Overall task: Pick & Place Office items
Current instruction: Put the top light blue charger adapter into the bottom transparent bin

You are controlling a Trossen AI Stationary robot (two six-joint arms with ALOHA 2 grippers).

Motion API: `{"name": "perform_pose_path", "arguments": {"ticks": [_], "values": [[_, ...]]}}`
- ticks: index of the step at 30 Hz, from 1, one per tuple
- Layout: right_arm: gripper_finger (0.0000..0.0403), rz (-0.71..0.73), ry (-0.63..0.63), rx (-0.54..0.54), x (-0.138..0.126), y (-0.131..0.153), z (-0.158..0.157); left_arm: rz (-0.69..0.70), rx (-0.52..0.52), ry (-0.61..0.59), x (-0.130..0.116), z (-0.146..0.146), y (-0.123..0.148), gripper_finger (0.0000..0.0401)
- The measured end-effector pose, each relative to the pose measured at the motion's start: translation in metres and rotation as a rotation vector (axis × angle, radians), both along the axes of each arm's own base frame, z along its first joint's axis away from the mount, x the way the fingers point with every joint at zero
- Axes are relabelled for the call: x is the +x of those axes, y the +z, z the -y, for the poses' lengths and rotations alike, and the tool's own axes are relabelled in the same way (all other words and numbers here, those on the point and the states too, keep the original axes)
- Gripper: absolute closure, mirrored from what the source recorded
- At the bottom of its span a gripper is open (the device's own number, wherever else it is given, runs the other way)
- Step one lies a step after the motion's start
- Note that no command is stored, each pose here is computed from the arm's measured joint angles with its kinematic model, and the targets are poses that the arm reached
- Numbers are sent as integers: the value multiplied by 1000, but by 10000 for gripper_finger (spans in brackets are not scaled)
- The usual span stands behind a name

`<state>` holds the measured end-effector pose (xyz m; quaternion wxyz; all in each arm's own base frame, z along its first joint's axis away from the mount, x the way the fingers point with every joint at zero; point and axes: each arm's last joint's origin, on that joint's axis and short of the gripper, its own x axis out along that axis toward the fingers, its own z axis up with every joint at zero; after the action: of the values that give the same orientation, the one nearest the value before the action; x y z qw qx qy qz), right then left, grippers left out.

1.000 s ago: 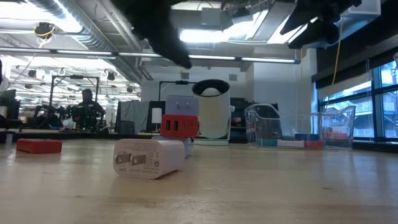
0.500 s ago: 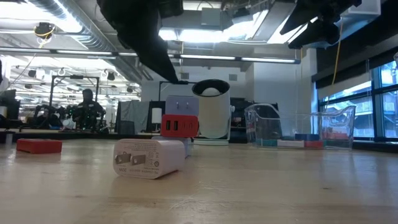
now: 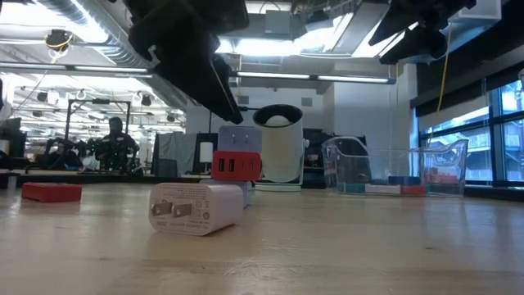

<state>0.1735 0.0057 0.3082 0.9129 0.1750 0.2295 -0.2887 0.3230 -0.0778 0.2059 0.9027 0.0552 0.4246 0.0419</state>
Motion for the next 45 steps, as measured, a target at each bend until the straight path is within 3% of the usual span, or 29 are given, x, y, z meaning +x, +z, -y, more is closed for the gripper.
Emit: {"name": "perform_pose_path", "arguments": {"ticks": [6, 19, 35, 39, 45], "values": [[112, 0, 1, 0, 0, 0, 0, 17, 56, 54, 1, -4, 1, 69], [112, -1, 1, 0, 0, 0, 0, 27, -70, 142, 1, -5, 0, 69], [112, -2, 2, -2, 0, 0, 0, 11, -87, 133, 11, -2, -17, 70], [112, -2, 2, -2, 0, 0, 0, 12, -87, 133, 11, -2, -17, 84], [112, -13, 15, -19, 0, 0, 0, 19, -95, 141, 12, -2, -17, 139]]}}
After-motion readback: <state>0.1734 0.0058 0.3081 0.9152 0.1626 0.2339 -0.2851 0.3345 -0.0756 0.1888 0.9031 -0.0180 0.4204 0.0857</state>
